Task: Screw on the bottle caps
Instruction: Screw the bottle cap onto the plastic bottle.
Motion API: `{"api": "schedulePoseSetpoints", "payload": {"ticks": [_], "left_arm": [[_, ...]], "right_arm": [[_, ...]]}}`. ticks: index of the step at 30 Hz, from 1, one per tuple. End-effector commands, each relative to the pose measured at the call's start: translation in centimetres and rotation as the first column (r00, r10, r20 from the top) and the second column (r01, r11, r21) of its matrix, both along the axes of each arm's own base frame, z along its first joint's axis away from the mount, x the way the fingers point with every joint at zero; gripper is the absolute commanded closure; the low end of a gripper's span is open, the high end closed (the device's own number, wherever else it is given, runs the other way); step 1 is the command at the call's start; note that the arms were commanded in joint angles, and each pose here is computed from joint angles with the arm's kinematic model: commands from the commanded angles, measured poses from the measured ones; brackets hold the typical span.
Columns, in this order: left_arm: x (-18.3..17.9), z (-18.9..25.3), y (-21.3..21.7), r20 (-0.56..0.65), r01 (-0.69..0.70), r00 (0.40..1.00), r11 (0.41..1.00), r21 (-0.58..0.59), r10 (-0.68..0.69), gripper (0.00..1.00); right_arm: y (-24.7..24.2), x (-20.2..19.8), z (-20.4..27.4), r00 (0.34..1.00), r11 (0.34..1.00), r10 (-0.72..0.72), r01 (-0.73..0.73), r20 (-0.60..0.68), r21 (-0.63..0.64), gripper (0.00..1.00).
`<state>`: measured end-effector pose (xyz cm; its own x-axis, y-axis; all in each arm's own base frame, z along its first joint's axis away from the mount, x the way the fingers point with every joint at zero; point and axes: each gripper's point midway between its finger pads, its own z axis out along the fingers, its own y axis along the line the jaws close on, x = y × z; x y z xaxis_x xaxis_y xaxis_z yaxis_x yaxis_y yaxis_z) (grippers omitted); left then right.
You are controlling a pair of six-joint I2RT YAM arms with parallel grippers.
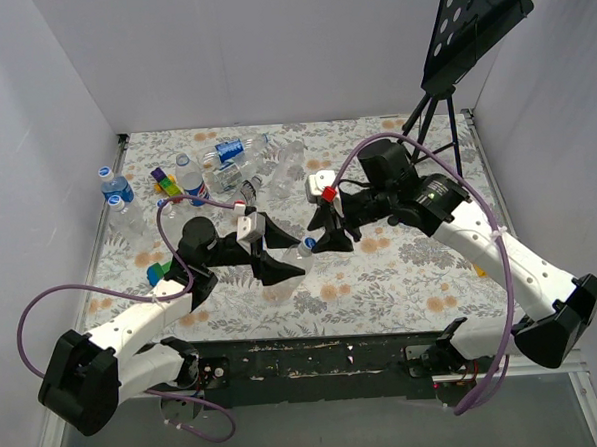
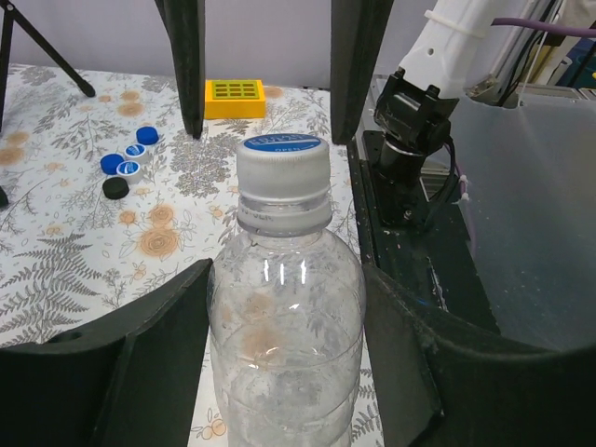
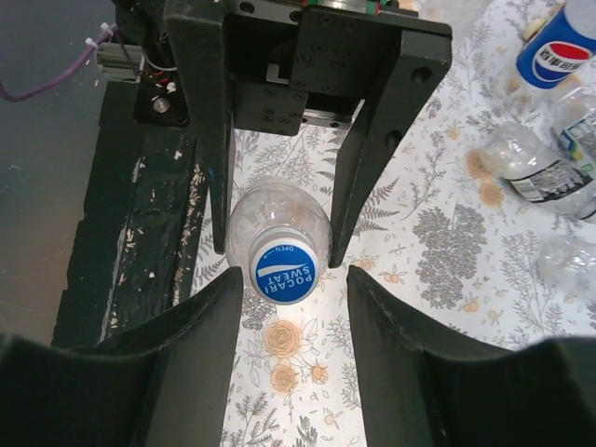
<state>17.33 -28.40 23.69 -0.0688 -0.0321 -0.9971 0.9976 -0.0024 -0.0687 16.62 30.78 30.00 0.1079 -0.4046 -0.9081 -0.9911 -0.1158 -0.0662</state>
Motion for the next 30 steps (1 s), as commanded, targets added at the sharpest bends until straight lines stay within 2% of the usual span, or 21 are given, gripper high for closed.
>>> {"api": "schedulePoseSetpoints", "payload": {"ticks": [1, 5, 11, 13, 16, 18, 20, 22, 23, 26, 28, 30], "left_arm": [[-0.3, 1.9, -0.1, 0.048, 0.033, 0.998, 0.999, -0.033, -0.031, 1.00], [-0.3, 2.0, -0.1, 0.049, 0.034, 0.998, 0.999, -0.033, -0.033, 1.00], [0.5, 1.8, 0.1, 0.081, -0.016, 0.997, 1.000, -0.023, 0.017, 1.00], [1.3, 1.5, 0.3, 0.107, -0.068, 0.992, 0.998, -0.012, 0.069, 1.00], [3.1, 1.6, 0.9, 0.160, -0.191, 0.969, 0.981, -0.015, 0.191, 1.00], [4.5, 1.8, 1.6, 0.209, -0.302, 0.930, 0.953, -0.028, 0.301, 1.00], [6.4, 1.8, 2.6, 0.267, -0.446, 0.858, 0.894, -0.034, 0.438, 1.00], [7.5, 1.5, 3.5, 0.337, -0.557, 0.774, 0.830, -0.041, 0.536, 1.00], [7.7, 1.5, 3.7, 0.379, -0.603, 0.727, 0.797, -0.048, 0.573, 1.00], [8.8, 0.7, 5.2, 0.483, -0.750, 0.560, 0.659, -0.050, 0.674, 1.00], [8.8, 0.3, 5.4, 0.528, -0.779, 0.510, 0.625, -0.050, 0.679, 1.00], [8.6, 0.1, 5.1, 0.526, -0.772, 0.524, 0.635, -0.038, 0.670, 1.00]], "right_arm": [[0.7, -0.8, 0.3, 0.997, 0.997, 0.074, -0.074, -0.009, 0.012, 0.45], [0.9, -0.9, -0.1, 0.996, 0.996, 0.084, -0.084, -0.020, 0.005, 0.52], [1.2, -0.6, -0.5, 0.997, 0.998, 0.055, -0.056, -0.062, -0.012, 0.80], [1.3, -0.5, -0.8, 0.996, 0.999, 0.023, -0.026, -0.091, -0.029, 0.90], [1.5, 0.3, -1.6, 0.984, 0.994, -0.081, 0.069, -0.156, -0.085, 0.94], [1.8, 0.9, -2.6, 0.959, 0.979, -0.176, 0.148, -0.220, -0.137, 0.96], [2.0, 1.7, -3.6, 0.913, 0.950, -0.293, 0.244, -0.283, -0.196, 0.96], [2.1, 2.8, -5.0, 0.825, 0.889, -0.450, 0.374, -0.343, -0.265, 0.98], [2.2, 2.9, -5.9, 0.744, 0.842, -0.536, 0.437, -0.400, -0.317, 0.98], [3.0, 3.2, -7.5, 0.656, 0.786, -0.618, 0.514, -0.432, -0.344, 0.98], [3.6, 3.0, -7.1, 0.647, 0.795, -0.605, 0.524, -0.463, -0.306, 0.95], [3.7, 3.3, -6.2, 0.649, 0.796, -0.600, 0.542, -0.468, -0.271, 0.86]]}}
